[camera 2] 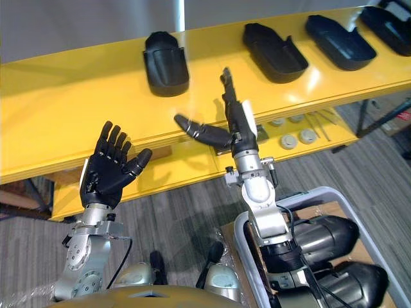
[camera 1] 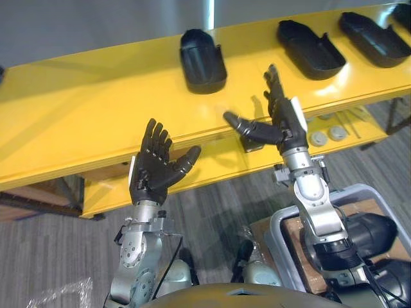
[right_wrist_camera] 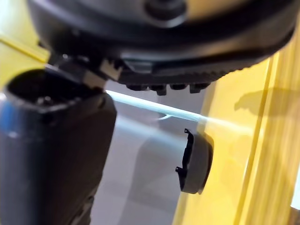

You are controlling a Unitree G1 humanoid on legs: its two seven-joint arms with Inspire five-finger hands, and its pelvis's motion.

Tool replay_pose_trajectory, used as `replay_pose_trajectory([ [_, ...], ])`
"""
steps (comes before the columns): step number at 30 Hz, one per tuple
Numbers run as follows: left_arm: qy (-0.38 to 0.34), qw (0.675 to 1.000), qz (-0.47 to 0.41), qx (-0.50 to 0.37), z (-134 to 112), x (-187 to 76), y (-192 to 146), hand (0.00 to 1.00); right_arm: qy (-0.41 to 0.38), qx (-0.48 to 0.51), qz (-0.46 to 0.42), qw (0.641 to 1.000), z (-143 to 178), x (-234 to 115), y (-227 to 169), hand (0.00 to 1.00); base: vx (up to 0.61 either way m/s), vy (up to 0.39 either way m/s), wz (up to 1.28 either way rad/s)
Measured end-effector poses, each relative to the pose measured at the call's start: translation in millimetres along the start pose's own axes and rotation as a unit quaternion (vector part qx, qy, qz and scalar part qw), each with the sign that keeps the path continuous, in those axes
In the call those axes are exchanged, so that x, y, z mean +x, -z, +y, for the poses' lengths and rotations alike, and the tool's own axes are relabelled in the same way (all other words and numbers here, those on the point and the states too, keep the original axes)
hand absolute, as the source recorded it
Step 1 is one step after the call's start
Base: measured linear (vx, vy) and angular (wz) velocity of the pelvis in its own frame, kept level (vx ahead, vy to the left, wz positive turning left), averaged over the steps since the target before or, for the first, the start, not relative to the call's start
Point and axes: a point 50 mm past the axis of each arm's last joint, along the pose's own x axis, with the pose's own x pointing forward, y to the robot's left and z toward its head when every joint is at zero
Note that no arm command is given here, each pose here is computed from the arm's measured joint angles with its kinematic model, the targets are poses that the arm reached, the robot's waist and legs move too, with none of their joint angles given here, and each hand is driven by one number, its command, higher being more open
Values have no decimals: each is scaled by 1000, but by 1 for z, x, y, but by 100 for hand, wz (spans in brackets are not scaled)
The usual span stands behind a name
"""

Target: Walk over and take three plastic housings, then place them on the shelf

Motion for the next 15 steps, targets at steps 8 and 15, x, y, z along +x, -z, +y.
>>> replay_pose_trajectory([
  [8, -5, 1000, 2, 11, 0, 6, 2, 100, -123, -251, -75, 957, 8, 31, -21, 100, -3, 58, 7],
  [15, -21, 998, 31, 44, 12, -2, 12, 100, -166, -385, -61, 906, -2, 41, -6, 100, -53, 48, 17],
])
